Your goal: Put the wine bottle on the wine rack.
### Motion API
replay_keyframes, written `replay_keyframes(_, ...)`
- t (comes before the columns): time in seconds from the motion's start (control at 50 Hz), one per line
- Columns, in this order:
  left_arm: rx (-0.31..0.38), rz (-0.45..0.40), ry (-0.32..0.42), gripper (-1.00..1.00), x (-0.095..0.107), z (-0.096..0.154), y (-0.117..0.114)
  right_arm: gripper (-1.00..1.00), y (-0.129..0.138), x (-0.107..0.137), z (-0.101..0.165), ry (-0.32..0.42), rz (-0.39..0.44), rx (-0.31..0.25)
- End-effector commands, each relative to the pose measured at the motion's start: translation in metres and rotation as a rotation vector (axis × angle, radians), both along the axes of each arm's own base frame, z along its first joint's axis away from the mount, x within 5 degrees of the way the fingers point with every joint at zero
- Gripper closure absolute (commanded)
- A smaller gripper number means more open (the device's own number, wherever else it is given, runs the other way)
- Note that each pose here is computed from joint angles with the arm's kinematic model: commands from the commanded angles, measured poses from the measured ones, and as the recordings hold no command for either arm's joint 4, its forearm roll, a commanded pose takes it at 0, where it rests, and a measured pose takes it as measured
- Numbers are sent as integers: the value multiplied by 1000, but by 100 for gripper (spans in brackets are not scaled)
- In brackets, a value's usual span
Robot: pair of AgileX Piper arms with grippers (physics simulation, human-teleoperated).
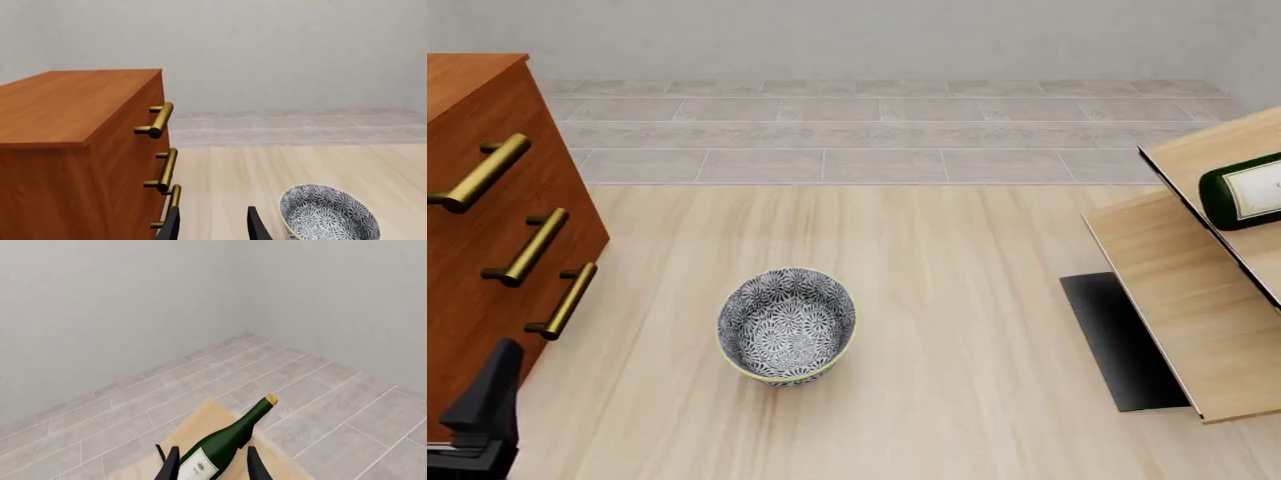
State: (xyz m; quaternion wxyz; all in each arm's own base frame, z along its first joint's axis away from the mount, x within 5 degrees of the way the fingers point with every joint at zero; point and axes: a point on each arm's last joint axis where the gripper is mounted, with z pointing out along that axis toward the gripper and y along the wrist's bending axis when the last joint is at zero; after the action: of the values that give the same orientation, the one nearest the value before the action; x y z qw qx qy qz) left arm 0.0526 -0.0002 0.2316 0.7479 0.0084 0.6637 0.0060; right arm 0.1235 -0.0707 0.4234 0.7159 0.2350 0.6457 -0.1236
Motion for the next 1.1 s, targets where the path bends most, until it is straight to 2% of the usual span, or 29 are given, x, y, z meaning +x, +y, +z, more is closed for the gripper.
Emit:
replay_keyframes(0.02, 4, 6, -5, -100, -1, 5, 0, -100, 10, -11, -14, 7, 23, -34)
replay_keyframes(0.22, 6, 5, -12, -100, -3, 13, 0, -100, 22, -24, -19, 7, 60, -73)
replay_keyframes(0.3, 11, 12, -11, -100, -3, 13, 1, -100, 31, -36, -24, -3, 88, -109)
replay_keyframes(0.44, 14, 15, -14, -100, -5, 18, 1, -100, 39, -46, -29, 0, 119, -114)
replay_keyframes(0.64, 23, 21, -20, -100, -7, 26, 1, -100, 49, -65, -23, -17, 150, -163)
replay_keyframes(0.76, 30, 22, -20, -100, -9, 29, 1, -100, 55, -78, -22, -23, 180, -199)
replay_keyframes(0.8, 31, 23, -22, -100, -9, 31, 1, -100, 58, -84, -22, -22, 184, -231)
replay_keyframes(0.86, 35, 25, -24, -100, -10, 32, 1, -100, 59, -86, -22, -24, 188, -225)
replay_keyframes(0.94, 40, 27, -24, -100, -10, 34, 1, -100, 62, -96, -24, -28, 203, -260)
replay_keyframes(1.1, 44, 29, -28, -100, -12, 39, 1, -100, 64, -101, -26, -24, 218, -260)
